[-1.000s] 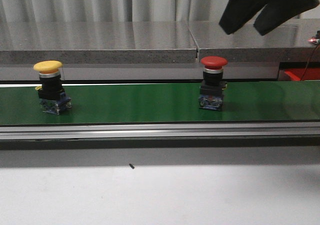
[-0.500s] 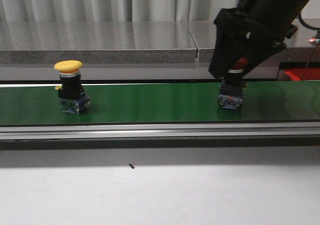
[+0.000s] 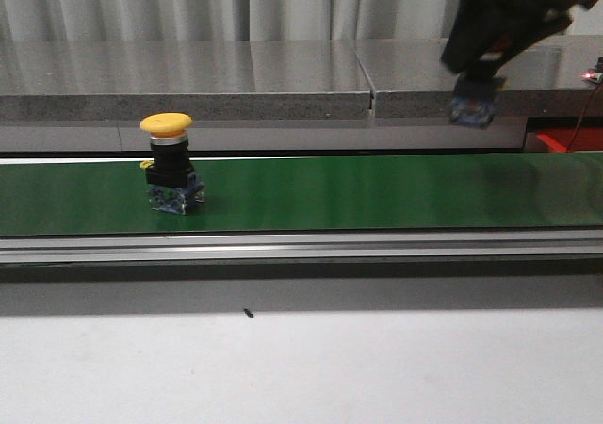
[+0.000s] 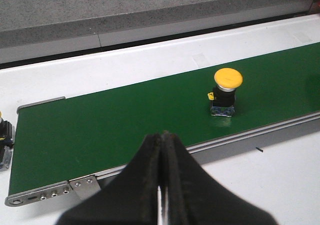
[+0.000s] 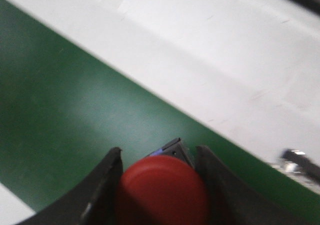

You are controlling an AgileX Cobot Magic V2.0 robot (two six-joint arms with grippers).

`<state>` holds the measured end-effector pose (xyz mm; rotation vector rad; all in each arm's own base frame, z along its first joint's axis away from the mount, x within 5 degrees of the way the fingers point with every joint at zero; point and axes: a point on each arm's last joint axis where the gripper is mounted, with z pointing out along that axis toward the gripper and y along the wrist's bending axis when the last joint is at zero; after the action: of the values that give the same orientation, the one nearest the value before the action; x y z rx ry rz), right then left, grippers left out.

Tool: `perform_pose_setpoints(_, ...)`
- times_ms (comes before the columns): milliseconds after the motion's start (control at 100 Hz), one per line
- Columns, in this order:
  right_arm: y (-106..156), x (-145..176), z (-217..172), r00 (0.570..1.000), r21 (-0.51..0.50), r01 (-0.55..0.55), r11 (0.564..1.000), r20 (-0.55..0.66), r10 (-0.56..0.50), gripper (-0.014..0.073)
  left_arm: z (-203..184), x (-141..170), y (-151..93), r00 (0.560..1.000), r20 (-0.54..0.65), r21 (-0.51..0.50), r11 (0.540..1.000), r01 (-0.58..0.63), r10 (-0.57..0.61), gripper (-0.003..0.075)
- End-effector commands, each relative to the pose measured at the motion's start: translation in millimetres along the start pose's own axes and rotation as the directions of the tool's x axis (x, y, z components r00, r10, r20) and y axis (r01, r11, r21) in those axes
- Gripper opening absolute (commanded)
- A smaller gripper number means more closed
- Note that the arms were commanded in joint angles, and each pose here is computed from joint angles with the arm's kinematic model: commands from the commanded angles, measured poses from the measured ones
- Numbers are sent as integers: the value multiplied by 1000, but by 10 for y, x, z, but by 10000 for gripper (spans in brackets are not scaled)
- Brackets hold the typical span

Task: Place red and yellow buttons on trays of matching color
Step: 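Carry the red button into the red tray and open the right gripper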

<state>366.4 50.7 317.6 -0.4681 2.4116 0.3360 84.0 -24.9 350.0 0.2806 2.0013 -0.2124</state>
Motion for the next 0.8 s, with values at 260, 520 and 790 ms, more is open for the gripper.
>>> perform_pose_setpoints(260,-1028,-243,-883,963,226,-182,957,237,127,38,-37,-133,-2,996,93,-2,1000,9,-9,-20)
perform_pose_setpoints(520,-1728,10,-971,919,329,-343,880,311,243,38,-37,-133,-2,996,93,-2,1000,9,-9,-20)
perform_pose_setpoints(790,-2325,412,-878,868,367,-484,794,318,382,38,-37,-133,-2,996,93,-2,1000,9,-9,-20)
